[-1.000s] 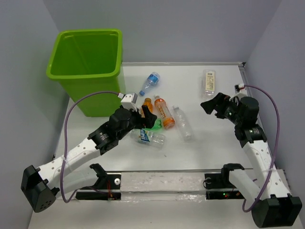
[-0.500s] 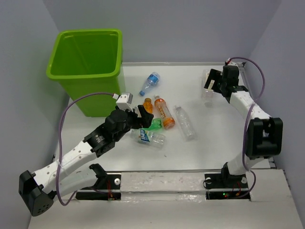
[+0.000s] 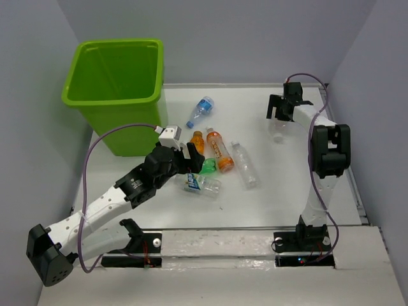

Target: Put the plastic bottles in the bin

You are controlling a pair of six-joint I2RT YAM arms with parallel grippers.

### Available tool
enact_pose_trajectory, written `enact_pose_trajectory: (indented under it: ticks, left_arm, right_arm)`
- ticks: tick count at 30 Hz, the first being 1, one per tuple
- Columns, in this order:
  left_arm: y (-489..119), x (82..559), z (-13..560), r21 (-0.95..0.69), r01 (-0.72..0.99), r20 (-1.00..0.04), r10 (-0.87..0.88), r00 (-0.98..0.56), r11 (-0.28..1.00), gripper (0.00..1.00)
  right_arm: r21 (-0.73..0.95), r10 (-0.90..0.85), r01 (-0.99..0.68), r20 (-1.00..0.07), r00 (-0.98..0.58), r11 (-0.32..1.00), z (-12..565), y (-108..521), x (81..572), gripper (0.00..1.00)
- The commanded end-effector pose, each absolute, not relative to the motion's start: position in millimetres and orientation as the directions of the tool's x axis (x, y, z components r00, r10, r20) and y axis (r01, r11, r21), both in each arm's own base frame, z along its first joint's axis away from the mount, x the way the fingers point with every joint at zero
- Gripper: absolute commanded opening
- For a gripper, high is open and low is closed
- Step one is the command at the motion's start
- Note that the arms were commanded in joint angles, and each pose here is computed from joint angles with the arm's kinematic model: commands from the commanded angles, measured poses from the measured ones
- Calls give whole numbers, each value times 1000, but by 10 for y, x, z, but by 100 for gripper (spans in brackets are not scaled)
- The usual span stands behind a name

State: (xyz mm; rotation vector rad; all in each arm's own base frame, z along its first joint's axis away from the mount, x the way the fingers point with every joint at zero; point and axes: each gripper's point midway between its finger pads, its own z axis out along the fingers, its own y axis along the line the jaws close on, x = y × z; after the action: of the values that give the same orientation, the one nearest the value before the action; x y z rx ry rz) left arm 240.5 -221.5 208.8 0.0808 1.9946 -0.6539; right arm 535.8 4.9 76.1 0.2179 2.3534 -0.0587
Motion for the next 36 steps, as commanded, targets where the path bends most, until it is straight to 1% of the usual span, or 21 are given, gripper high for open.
enact_pose_trajectory:
  ticks: [1,2,3,4,5,6,7,8,9,11,12,13,14,15,17,18,19,24,27,30,36]
  left_arm:
    - [-2257,2484,2336,-433,332,-851,-258,-458,838,99]
    - [-2271,2509,2380,-440,328,-849,-268,-455,836,99]
    - [-2279,2527,2421,-450,321,-846,-283,-452,834,99]
    - [-2294,2541,2457,-456,318,-844,-291,-450,831,99]
    - [-2314,2578,2553,-467,313,-843,-309,-440,827,99]
    - [-2320,2603,2596,-474,306,-841,-321,-436,826,99]
    - [-2333,2630,2651,-482,300,-838,-333,-431,823,99]
    - [-2355,2677,2666,-491,282,-831,-347,-434,824,99]
    - [-2370,2716,2824,-511,279,-827,-377,-416,813,99]
    - [-2395,2783,2936,-542,253,-811,-419,-409,802,99]
    - [-2457,2816,2951,-558,249,-798,-430,-422,792,99]
    - [-2503,2842,3096,-573,266,-795,-446,-411,776,99]
    - [-2558,2858,3174,-585,285,-791,-456,-408,759,99]
    - [-2639,2877,3281,-605,306,-780,-469,-415,735,99]
    - [-2739,2896,3447,-631,339,-767,-494,-409,698,99]
    - [-2797,2923,3462,-639,348,-760,-496,-419,686,99]
    - [-2833,2935,3605,-669,357,-739,-532,-414,652,99]
    - [-2971,2893,3858,-711,432,-703,-580,-412,555,99]
    - [-3003,2883,3824,-724,438,-689,-589,-422,533,99]
    - [-3067,2858,3819,-732,462,-679,-590,-436,501,99]
    - [-3196,3027,3603,-708,436,-706,-548,-447,556,99]
  right_arm:
    - [-8,114,172,-719,-686,985,912,-23,5397,88]
    - [-18,119,191,-722,-682,981,934,-58,5374,82]
    - [-21,122,199,-724,-679,980,955,-72,5336,69]
    - [-16,123,206,-756,-643,978,1188,-88,5324,63]
    - [-13,112,193,-775,-622,981,1286,-30,5299,56]
    - [-6,112,192,-796,-595,981,1442,-31,5275,54]
    - [-2,98,173,-818,-567,985,1605,53,5244,49]
    - [26,93,140,-862,-498,990,2006,141,5165,46]
    - [40,80,96,-882,-465,995,2183,303,5101,45]
    - [91,76,-13,-892,-446,996,2348,582,4890,45]
    - [129,90,-74,-915,-393,989,2652,720,4713,45]
    - [184,116,-159,-924,-365,970,2785,958,4596,45]
    - [241,117,-271,-908,-403,932,2645,1201,4374,45]
    - [279,160,-349,-930,-332,895,2955,1348,4186,45]
    - [323,166,-494,-927,-336,807,3023,1693,3835,46]
    - [342,163,-516,-918,-360,785,2925,1770,3694,46]
    - [354,183,-565,-924,-336,745,3092,1867,3505,46]
    - [392,198,-661,-915,-351,640,3163,2014,3047,45]
    - [407,187,-704,-910,-371,582,3158,2112,2849,45]
    - [420,171,-718,-902,-396,554,3082,2202,2761,44]
    - [425,122,-747,-896,-426,511,2983,2479,2653,42]
